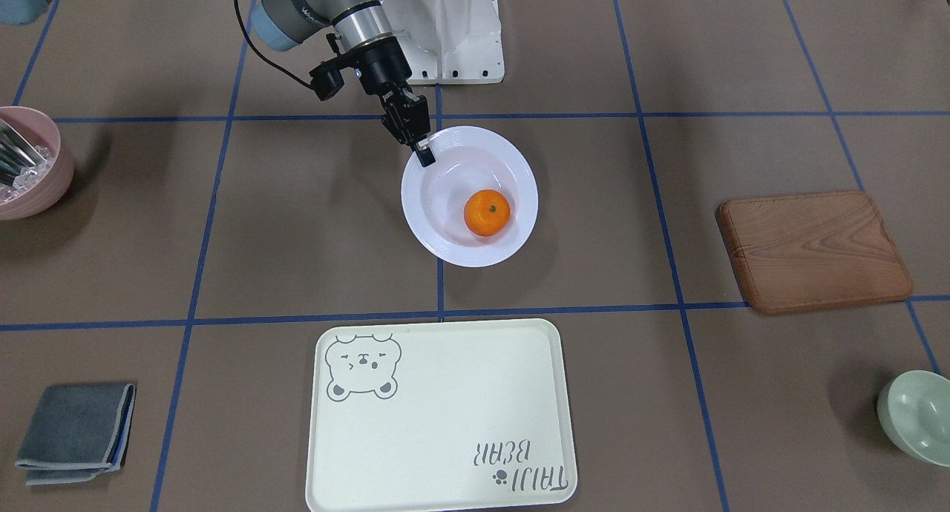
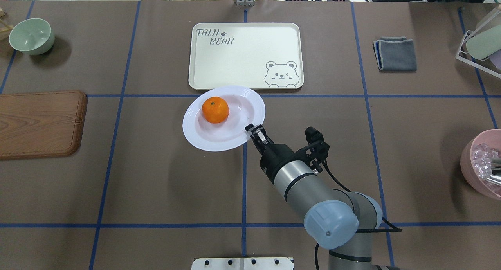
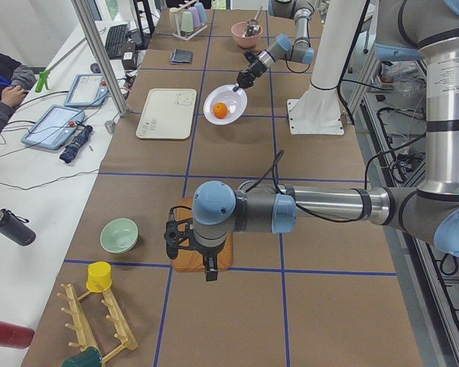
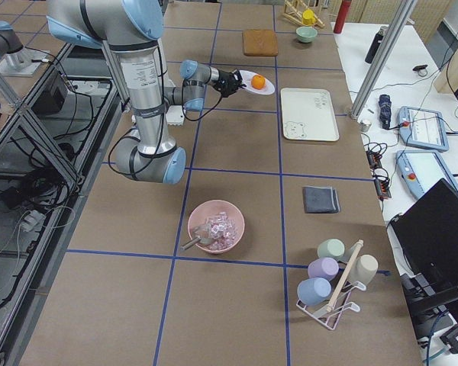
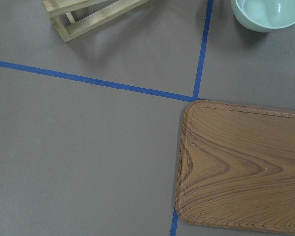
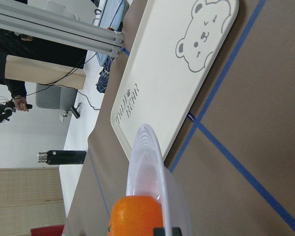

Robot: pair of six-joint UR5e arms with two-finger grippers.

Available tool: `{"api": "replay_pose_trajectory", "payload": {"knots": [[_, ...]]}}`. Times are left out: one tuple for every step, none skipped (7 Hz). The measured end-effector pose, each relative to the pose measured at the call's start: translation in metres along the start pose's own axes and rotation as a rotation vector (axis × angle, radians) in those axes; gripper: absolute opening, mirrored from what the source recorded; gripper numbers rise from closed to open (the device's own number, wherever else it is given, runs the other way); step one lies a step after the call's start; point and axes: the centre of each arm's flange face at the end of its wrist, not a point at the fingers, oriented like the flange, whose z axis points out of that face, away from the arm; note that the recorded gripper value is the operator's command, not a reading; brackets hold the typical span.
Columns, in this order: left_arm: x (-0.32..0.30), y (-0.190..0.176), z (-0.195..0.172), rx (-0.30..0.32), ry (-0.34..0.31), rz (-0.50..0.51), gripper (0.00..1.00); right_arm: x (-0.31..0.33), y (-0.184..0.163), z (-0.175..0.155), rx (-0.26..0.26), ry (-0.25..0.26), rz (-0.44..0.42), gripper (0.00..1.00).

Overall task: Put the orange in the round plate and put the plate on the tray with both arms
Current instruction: 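Lift and carry the plate with the orange onto the bear tray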

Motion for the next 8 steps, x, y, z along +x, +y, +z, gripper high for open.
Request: {"api": "replay_pose_trajectory", "payload": {"knots": [[0.002, 0.0, -0.001, 0.002, 0.0, 0.002, 0.98, -0.012, -0.01, 0.016, 0.029, -0.025, 0.037, 0.0], [0.004, 0.0, -0.002, 0.004, 0.001, 0.006, 0.98, -0.019, -0.019, 0.048, 0.081, -0.035, 0.07, 0.0], [0.006, 0.0, -0.003, 0.006, 0.001, 0.01, 0.99, -0.027, -0.03, 0.092, 0.15, -0.041, 0.114, 0.0], [0.008, -0.001, -0.004, 0.008, 0.001, 0.016, 0.99, -0.034, -0.043, 0.141, 0.225, -0.039, 0.148, 0.0], [0.01, -0.002, -0.004, 0.009, 0.002, 0.021, 0.98, -0.039, -0.059, 0.182, 0.295, -0.03, 0.166, 0.0], [0.013, -0.003, -0.004, 0.009, 0.002, 0.026, 0.99, -0.041, -0.07, 0.213, 0.347, -0.02, 0.178, 0.0], [0.015, -0.004, -0.004, 0.009, 0.002, 0.031, 0.98, -0.041, -0.076, 0.237, 0.387, -0.008, 0.19, 0.1], [0.017, -0.004, -0.003, 0.007, 0.002, 0.035, 0.99, -0.04, -0.078, 0.252, 0.411, 0.002, 0.201, 0.2]]}}
